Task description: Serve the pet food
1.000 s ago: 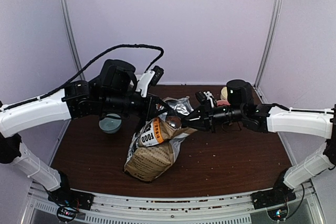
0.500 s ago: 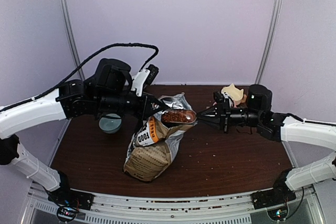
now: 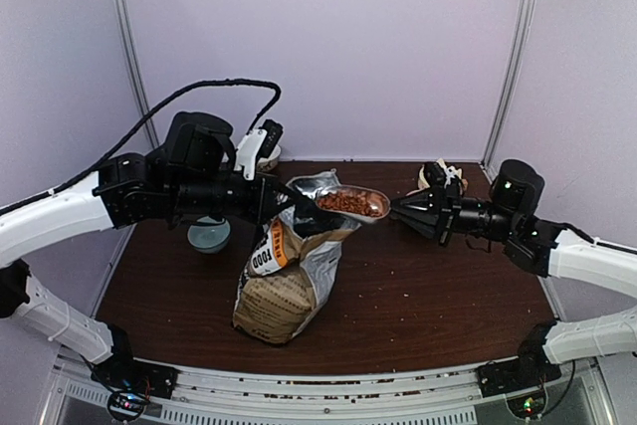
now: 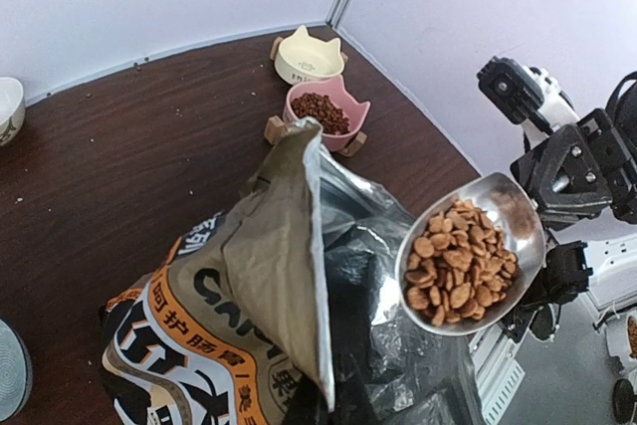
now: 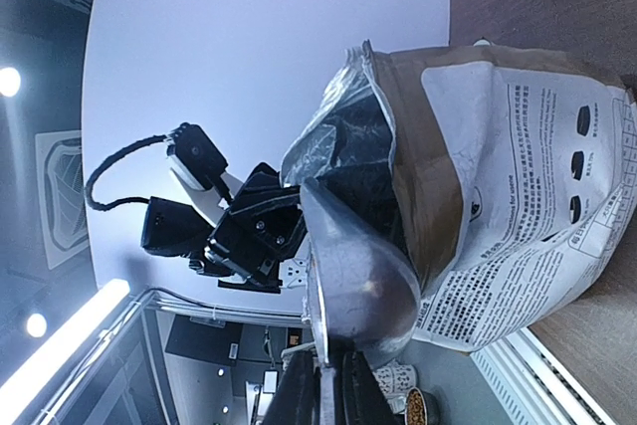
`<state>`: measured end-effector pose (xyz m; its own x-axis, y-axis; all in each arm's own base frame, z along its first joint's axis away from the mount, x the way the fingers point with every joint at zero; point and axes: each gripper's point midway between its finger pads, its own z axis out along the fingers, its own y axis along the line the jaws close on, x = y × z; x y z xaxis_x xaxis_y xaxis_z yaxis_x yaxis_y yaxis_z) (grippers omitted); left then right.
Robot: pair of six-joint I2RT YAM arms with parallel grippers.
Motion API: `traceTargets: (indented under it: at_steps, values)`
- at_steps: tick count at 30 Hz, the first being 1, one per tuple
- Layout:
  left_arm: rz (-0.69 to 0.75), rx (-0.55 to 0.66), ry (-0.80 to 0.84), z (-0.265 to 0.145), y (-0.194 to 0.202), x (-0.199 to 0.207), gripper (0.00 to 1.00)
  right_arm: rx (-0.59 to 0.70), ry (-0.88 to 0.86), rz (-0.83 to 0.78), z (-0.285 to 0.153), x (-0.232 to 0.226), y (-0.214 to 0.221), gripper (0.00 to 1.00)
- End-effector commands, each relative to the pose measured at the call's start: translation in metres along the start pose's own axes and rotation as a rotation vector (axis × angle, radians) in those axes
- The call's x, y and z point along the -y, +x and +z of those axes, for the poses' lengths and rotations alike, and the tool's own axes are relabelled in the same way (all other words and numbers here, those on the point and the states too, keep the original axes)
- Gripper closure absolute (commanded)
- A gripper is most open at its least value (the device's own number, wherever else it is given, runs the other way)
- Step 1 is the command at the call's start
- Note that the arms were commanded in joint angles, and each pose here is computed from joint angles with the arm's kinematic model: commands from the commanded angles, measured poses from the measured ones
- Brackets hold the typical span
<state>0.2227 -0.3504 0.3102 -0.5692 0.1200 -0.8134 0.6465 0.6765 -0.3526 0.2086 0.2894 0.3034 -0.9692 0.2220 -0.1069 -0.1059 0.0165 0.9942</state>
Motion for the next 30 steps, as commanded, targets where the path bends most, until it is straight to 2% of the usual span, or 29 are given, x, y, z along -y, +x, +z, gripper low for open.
traceTargets:
  at_steps: [1, 11, 15, 19, 30]
  values:
    - [-0.045, 0.201, 0.054, -0.023, -0.052, 0.009, 1.00, 0.013, -0.098, -0.031, -0.012, -0.025, 0.005, 1.00]
    - [-0.047, 0.185, 0.080, -0.021, -0.050, 0.012, 1.00, 0.056, -0.239, -0.039, -0.016, -0.063, -0.003, 1.00]
    - [-0.054, 0.188, 0.074, -0.022, -0.049, 0.010, 1.00, 0.111, -0.174, -0.076, -0.021, -0.060, -0.019, 1.00]
    - [-0.058, 0.193, 0.074, -0.025, -0.048, 0.009, 1.00, 0.228, -0.081, -0.116, -0.043, -0.050, -0.052, 1.00]
    - [-0.047, 0.201, 0.075, -0.031, -0.049, 0.009, 1.00, 0.572, 0.190, -0.090, -0.129, 0.032, -0.153, 1.00]
